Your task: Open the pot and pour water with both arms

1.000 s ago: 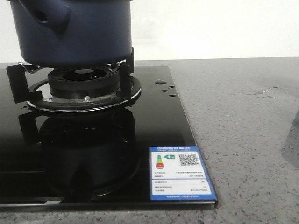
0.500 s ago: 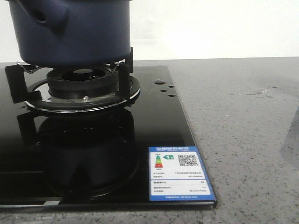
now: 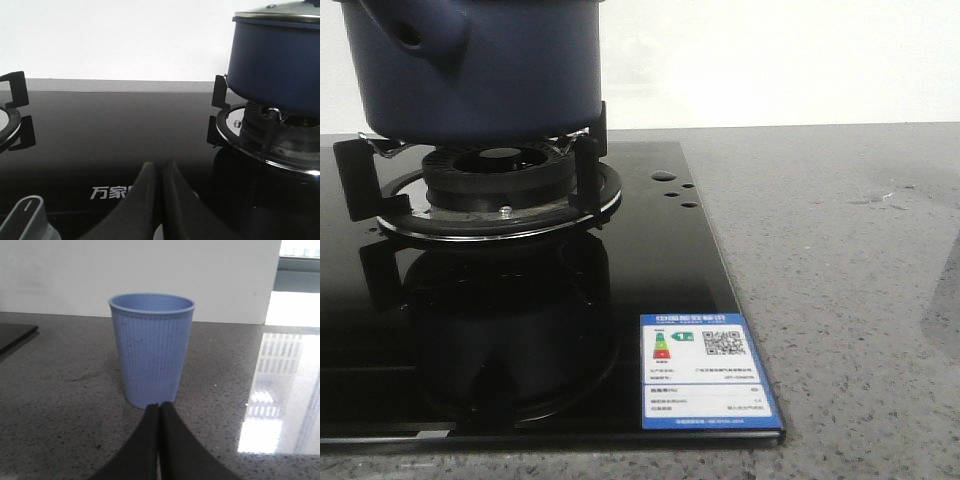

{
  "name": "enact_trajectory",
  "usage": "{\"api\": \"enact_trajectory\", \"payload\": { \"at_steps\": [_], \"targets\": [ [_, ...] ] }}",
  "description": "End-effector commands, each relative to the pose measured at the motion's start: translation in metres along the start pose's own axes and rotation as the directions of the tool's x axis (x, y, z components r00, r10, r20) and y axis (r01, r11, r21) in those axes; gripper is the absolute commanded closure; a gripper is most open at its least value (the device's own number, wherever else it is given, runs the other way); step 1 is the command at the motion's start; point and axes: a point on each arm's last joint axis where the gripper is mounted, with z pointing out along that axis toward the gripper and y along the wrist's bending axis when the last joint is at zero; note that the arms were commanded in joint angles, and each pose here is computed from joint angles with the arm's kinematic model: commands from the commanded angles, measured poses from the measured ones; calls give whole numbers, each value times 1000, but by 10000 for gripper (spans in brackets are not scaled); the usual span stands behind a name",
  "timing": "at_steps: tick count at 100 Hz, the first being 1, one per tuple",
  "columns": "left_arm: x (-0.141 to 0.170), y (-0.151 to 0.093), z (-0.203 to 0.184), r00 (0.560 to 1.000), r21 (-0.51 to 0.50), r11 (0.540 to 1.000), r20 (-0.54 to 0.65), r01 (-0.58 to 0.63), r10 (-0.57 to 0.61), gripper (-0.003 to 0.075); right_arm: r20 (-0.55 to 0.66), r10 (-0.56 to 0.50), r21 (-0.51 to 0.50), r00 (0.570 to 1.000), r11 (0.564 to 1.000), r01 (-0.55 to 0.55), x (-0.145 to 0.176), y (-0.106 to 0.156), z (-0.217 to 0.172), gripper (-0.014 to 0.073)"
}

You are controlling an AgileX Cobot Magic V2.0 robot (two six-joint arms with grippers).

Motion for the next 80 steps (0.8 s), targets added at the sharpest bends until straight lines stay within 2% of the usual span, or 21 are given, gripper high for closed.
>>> {"api": "enact_trajectory", "payload": {
  "at_steps": [1, 18, 80],
  "targets": [
    [-5, 0, -2, 995, 5, 1000, 97, 17, -18, 736, 37, 10, -24, 999, 1000, -9, 1, 1, -1, 656],
    [-5, 0, -2, 995, 5, 1000, 97, 17, -18, 736, -12, 10, -63, 1000, 998, -11, 6, 4, -1, 656],
    [-5, 0, -2, 995, 5, 1000, 97, 17, -18, 736, -9, 11, -65, 1000, 998, -11, 6, 4, -1, 656]
  ]
}}
